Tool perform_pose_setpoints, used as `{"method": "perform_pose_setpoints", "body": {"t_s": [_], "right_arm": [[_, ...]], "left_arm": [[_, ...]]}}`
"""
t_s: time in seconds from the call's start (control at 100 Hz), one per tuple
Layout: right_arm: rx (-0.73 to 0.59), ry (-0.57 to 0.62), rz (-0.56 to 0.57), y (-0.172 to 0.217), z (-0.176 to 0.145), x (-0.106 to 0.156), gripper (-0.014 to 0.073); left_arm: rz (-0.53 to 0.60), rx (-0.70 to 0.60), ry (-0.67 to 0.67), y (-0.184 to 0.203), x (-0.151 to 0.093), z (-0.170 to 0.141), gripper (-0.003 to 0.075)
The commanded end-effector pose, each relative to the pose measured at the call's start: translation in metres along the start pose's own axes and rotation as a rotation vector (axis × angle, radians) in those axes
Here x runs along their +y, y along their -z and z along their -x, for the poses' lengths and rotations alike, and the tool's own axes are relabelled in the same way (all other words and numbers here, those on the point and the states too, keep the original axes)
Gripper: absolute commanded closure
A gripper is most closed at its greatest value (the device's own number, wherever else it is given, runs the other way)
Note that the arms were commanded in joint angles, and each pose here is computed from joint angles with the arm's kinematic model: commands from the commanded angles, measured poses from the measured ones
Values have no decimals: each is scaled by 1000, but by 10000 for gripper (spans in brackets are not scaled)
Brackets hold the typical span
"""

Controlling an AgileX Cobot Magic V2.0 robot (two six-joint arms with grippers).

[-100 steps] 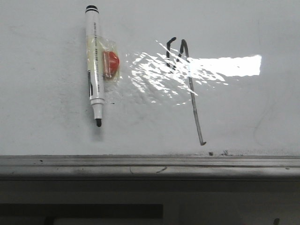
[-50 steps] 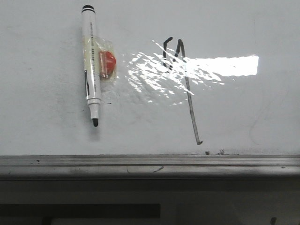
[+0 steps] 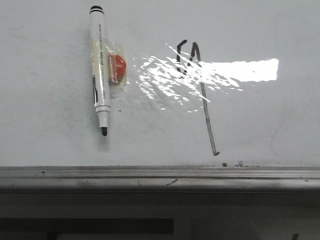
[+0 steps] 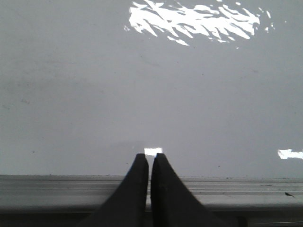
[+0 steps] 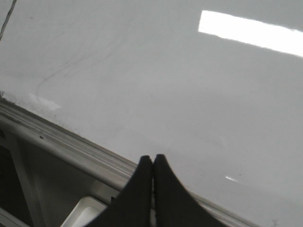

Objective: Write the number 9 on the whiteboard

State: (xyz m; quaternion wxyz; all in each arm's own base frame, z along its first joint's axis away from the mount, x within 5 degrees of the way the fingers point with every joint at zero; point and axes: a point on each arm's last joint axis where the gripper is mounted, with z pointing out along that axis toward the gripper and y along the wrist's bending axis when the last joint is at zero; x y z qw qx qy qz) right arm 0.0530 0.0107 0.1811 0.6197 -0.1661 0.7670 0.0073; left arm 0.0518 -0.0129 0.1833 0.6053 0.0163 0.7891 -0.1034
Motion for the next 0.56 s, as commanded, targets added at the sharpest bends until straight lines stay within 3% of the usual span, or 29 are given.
{"method": "perform_pose_setpoints", "body": {"t_s": [0.0, 0.55], "right_arm": [[-23, 11, -12, -1, -5, 1, 656], [-28, 11, -13, -1, -5, 1, 656]], "left_arm": [[5, -48, 12, 0, 1, -2, 741], [5, -48, 12, 0, 1, -2, 741]]}}
